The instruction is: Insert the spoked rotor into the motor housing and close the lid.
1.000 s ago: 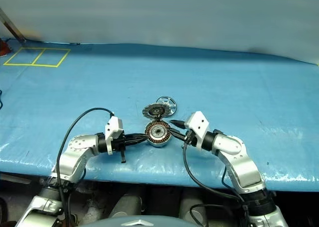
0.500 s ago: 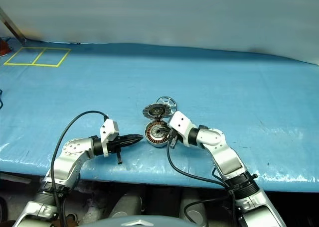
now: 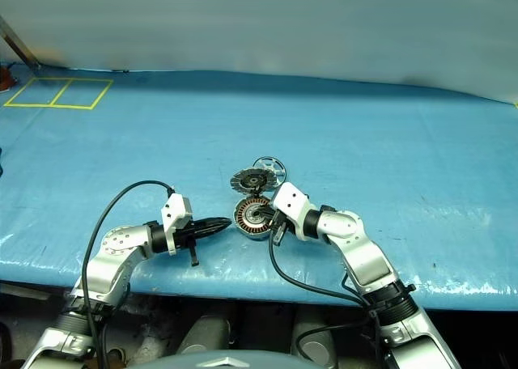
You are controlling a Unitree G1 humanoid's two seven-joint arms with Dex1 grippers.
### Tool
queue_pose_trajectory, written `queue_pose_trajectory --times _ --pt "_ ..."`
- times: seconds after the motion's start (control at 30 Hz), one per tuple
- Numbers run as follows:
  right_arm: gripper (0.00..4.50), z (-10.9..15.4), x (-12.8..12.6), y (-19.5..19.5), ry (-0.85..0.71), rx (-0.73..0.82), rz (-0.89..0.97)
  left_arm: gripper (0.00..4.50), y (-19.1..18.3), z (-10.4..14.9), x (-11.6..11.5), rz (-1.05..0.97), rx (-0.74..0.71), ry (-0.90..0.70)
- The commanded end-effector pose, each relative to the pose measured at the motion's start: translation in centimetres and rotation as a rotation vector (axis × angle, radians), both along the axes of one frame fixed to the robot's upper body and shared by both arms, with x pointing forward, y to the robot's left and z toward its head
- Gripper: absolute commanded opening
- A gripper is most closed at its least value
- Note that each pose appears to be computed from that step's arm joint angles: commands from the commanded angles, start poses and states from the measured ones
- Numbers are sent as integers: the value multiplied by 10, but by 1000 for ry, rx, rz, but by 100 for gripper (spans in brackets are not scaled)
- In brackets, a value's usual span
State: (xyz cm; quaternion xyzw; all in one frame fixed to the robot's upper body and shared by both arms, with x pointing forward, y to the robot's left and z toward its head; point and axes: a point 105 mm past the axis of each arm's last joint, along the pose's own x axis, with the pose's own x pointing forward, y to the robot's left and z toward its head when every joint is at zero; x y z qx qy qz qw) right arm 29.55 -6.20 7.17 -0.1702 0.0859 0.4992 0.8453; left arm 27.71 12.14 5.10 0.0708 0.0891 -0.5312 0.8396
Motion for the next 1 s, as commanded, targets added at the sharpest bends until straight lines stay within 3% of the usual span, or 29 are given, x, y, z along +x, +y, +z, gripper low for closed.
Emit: queue_pose_trajectory --times 0.03,0.53,1.0 --pt "2 10 -1 5 -31 9 25 0 1 3 1 4 7 -28" --pt "2 -13 -1 -3 -16 -199 70 0 2 1 2 23 14 -38" --pt "2 24 -1 9 -87 -70 96 0 2 -2 -1 31 15 -32"
